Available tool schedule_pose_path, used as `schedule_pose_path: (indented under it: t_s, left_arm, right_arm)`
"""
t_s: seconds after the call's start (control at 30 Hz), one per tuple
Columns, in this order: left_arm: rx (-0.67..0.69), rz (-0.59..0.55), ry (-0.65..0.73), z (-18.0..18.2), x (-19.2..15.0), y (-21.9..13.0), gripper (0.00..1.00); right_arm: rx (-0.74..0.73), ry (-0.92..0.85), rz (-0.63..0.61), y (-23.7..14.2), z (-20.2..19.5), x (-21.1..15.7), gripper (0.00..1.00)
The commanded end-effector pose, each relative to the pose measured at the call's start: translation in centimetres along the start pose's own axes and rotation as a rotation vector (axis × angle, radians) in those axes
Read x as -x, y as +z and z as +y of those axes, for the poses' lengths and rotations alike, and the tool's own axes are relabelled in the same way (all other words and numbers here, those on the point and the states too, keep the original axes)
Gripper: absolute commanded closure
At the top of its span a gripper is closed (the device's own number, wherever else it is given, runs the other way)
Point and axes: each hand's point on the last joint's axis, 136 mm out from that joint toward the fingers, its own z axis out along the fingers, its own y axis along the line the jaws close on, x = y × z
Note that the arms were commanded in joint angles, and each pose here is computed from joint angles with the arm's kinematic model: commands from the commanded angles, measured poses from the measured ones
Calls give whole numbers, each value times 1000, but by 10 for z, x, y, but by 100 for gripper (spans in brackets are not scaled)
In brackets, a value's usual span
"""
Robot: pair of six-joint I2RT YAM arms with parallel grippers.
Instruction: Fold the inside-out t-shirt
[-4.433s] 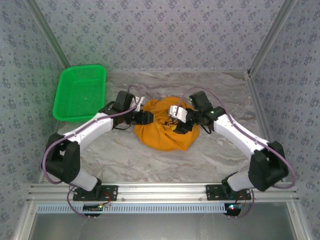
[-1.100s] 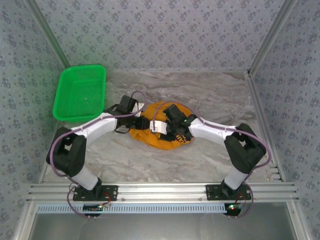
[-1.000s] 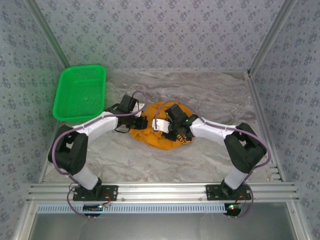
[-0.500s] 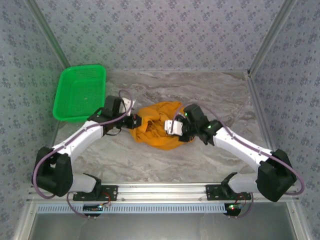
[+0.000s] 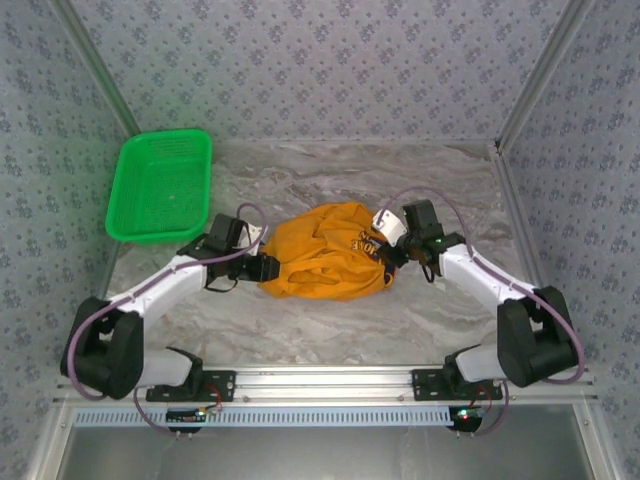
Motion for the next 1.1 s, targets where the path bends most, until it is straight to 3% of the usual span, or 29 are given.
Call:
schedule_pose_path:
  t_s: [0.0,0.03,0.1,0.27,0.37,0.43,0.57,0.67,0.83,0.93,1.0,1.07]
  left_arm:
    - [-60,-63,114,-47,5,-40,51]
    - [-35,-81,137,-51,3,-44,47]
    - [1,-99,159,-56,0,-45,44]
    - [127,-15,179,-41,-19,-14,47]
    - [187,23,173,-32,-22,9,48]
    - [212,25,160,-28,-17,22,46]
    - [367,44,77,-4,-9,32,44]
    - [401,56,67,0,-7,36,44]
    - [462,22,74,10,-3,29,52]
    - [464,48,90,12,-7,33,64]
    - [423,81,102,7,-13,39,64]
    - [365,113,119,-2,-20,46,58]
  right_arm:
    - [70,44,-187,-38,26,48,49]
    - [30,79,-195,-43,27,52,43]
    - [-53,171,-192,-51,30,57,42]
    - [-117,336,-187,-59,80,53,51]
    - [-100,655,-36,-43,88,21,55]
    - [-34,735,42,-24,94,13,59]
    - [-62,768,138,5,94,7,59]
    - [-87,830,187,22,94,3,54]
    - [-117,848,203,35,91,1,54]
    - [-156,856,218,38,85,-5,54]
    - [-168,860,230,39,84,-9,53]
    - [-169,853,238,40,84,-11,50]
